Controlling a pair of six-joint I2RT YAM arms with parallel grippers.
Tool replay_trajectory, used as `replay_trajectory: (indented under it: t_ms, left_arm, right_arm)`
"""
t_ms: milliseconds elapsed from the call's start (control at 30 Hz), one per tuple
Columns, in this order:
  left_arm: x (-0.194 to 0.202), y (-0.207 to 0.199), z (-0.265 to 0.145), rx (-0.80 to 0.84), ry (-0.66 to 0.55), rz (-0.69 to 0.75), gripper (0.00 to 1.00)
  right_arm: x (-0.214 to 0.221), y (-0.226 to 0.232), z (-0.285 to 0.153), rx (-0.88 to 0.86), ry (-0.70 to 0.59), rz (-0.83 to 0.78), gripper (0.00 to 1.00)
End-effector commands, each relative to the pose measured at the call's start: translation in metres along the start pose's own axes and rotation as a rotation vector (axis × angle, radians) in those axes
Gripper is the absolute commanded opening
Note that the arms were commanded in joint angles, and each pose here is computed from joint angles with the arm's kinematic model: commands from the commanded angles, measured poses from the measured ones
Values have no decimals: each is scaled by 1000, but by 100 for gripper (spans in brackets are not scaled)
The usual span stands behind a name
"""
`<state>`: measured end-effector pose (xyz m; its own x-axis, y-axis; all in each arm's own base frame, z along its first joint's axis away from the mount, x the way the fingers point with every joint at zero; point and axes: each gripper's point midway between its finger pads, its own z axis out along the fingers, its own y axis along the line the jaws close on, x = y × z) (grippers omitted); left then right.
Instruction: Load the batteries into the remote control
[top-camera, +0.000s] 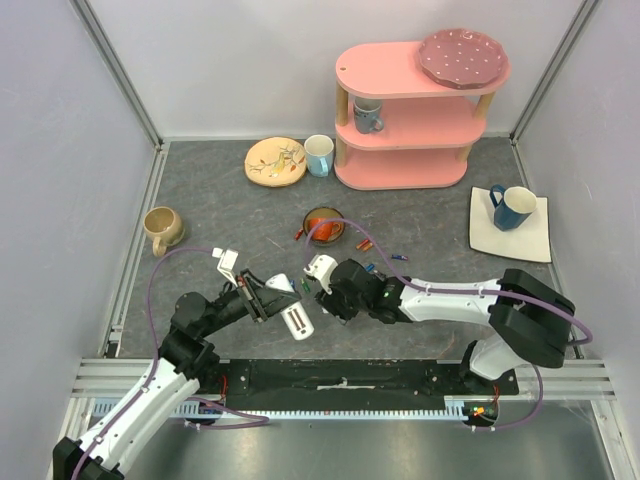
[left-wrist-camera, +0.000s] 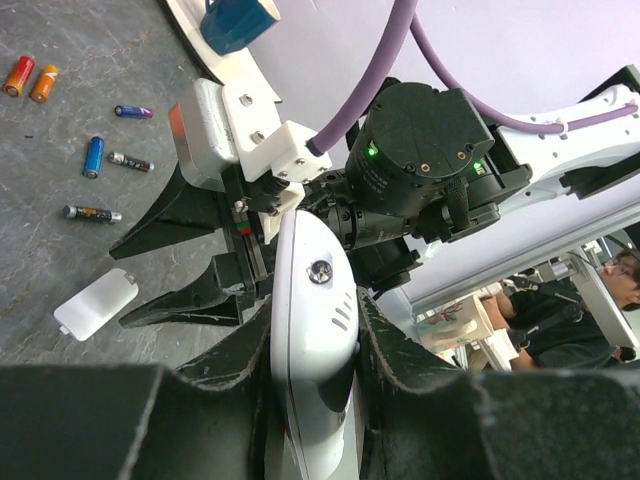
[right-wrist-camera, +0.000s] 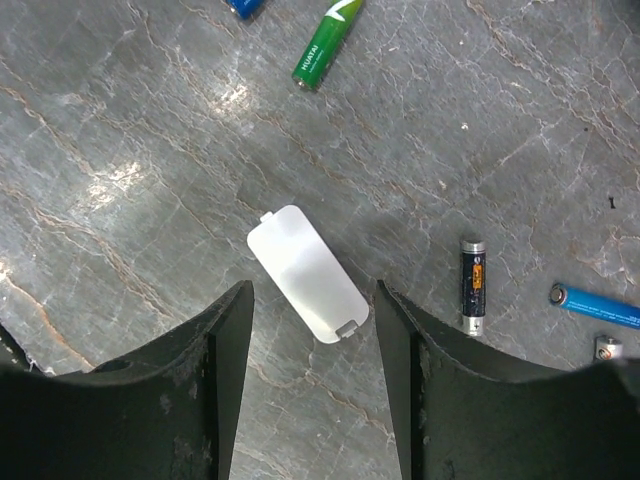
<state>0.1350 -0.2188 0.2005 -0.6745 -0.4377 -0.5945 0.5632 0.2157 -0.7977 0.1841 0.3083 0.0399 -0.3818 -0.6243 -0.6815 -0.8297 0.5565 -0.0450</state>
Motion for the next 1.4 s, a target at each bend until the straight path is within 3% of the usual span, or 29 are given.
replay_trajectory:
  t_ms: [0,400,733,1033,1367]
  left_arm:
    - [-2,0,-1,2,-3,43,2]
    - [1,2,-2,-1,0,42,2]
    - [2,4,-2,-3,-3,34,2]
    - [2,6,-2,-6,-1,29,2]
    - [4,5,-3,0,-3,24,2]
  right_arm:
    - [-20,2,5,-17,-37,-32,59]
    - [11,3,15,-9,55,-17,56]
    - [13,8,14,-16,53,60,50]
    - [4,5,14,5,51,56,58]
    - [23,8,15,-15,129,41,45]
